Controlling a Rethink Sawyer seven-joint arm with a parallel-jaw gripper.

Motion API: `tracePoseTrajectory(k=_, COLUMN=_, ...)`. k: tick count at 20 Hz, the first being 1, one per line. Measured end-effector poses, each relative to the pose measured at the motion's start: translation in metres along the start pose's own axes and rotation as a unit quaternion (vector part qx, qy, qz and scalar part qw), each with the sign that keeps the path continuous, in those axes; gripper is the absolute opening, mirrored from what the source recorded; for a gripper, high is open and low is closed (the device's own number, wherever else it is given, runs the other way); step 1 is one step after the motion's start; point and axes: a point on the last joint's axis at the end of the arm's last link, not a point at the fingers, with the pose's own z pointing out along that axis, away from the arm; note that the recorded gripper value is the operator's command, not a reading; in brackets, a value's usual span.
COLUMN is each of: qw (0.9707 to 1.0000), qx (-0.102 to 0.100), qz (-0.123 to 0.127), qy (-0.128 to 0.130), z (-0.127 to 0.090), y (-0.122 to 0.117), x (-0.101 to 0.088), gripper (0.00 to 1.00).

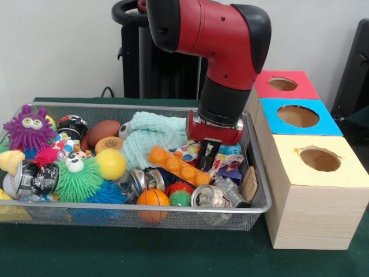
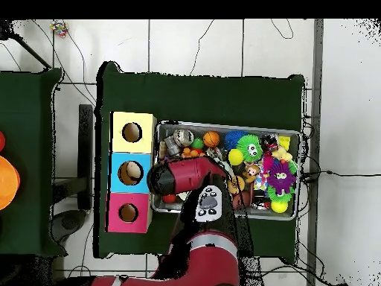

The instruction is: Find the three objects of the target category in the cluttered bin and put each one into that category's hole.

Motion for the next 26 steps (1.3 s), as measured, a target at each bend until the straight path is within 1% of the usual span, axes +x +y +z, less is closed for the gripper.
tracePoseTrajectory(k=3, qw=1.0000, qx=0.000, qz=0.003, qy=0.002, z=-0.011, y=-0.001, x=0.000, gripper=0.00)
tracePoseTrajectory(k=5, qw=1.0000, qx=0.001, qz=0.006, qy=0.007, z=-0.024, y=-0.002, x=0.000, gripper=0.00)
tracePoseTrajectory(k=7, qw=0.9997, qx=0.002, qz=0.013, qy=0.018, z=-0.041, y=-0.005, x=0.000, gripper=0.00)
tracePoseTrajectory(k=8, qw=0.9997, qx=0.003, qz=0.016, qy=0.021, z=-0.045, y=-0.006, x=-0.001, gripper=0.00)
tracePoseTrajectory(k=9, qw=0.9993, qx=0.003, qz=0.021, qy=0.029, z=-0.056, y=-0.009, x=-0.001, gripper=0.00)
tracePoseTrajectory(k=11, qw=0.9988, qx=0.004, qz=0.028, qy=0.041, z=-0.070, y=-0.012, x=-0.001, gripper=0.00)
tracePoseTrajectory(k=15, qw=0.9977, qx=0.008, qz=0.039, qy=0.056, z=-0.096, y=-0.022, x=-0.005, gripper=0.00)
tracePoseTrajectory(k=17, qw=0.9975, qx=0.008, qz=0.042, qy=0.056, z=-0.101, y=-0.025, x=-0.007, gripper=0.00)
tracePoseTrajectory(k=18, qw=0.9974, qx=0.009, qz=0.044, qy=0.056, z=-0.105, y=-0.028, x=-0.008, gripper=0.00)
tracePoseTrajectory(k=19, qw=0.9970, qx=0.010, qz=0.051, qy=0.057, z=-0.116, y=-0.035, x=-0.011, gripper=0.00)
tracePoseTrajectory(k=21, qw=0.9968, qx=0.011, qz=0.053, qy=0.059, z=-0.122, y=-0.038, x=-0.012, gripper=0.00)
tracePoseTrajectory(k=22, qw=0.9964, qx=0.012, qz=0.057, qy=0.062, z=-0.131, y=-0.042, x=-0.013, gripper=0.00)
tracePoseTrajectory(k=24, qw=0.9958, qx=0.014, qz=0.060, qy=0.067, z=-0.140, y=-0.045, x=-0.014, gripper=0.00)
tracePoseTrajectory(k=25, qw=0.9949, qx=0.015, qz=0.063, qy=0.077, z=-0.152, y=-0.047, x=-0.014, gripper=0.00)
tracePoseTrajectory(k=26, qw=0.9945, qx=0.016, qz=0.064, qy=0.082, z=-0.157, y=-0.047, x=-0.014, gripper=0.00)
